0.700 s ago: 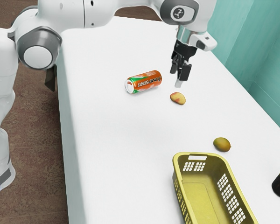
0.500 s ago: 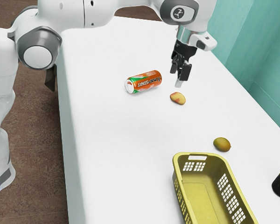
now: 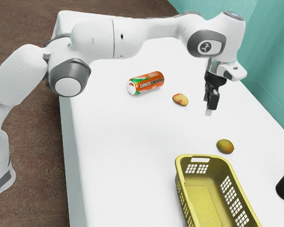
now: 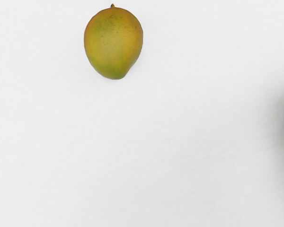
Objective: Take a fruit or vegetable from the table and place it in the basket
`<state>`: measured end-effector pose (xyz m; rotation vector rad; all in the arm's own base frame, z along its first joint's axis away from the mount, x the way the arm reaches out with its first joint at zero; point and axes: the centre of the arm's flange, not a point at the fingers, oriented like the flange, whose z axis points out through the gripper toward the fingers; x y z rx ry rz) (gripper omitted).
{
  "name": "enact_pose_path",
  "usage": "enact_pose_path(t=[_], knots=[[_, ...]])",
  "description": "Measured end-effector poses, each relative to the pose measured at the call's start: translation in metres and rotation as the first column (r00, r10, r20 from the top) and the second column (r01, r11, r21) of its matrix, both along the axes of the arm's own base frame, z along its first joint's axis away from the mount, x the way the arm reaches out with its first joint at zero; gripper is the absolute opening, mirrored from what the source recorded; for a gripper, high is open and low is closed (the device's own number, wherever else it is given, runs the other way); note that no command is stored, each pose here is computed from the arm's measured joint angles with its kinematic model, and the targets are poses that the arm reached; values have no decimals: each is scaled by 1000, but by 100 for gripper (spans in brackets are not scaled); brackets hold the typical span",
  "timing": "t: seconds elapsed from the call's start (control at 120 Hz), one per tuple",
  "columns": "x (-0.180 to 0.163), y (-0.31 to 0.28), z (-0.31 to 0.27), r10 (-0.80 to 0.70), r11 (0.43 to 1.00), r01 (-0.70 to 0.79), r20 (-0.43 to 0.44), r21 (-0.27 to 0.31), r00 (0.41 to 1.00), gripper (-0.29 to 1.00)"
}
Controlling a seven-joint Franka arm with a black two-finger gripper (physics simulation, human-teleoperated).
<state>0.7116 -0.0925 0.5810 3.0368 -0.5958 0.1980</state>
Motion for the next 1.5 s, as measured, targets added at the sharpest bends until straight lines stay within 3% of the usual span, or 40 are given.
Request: enact_pose_path(t=[0.275,0.483,0.717,1.092,1.5], knots=[[43,-3,-67,-97,989,102,50,-103,994,70],[66,17,-96,-111,989,122,126,-88,986,70],[80,6,-97,-132,975,172,253,-142,958,70],[100,5,-163,-144,972,189,279,-141,950,70],[106,19,-185,-144,972,190,289,-138,946,70]])
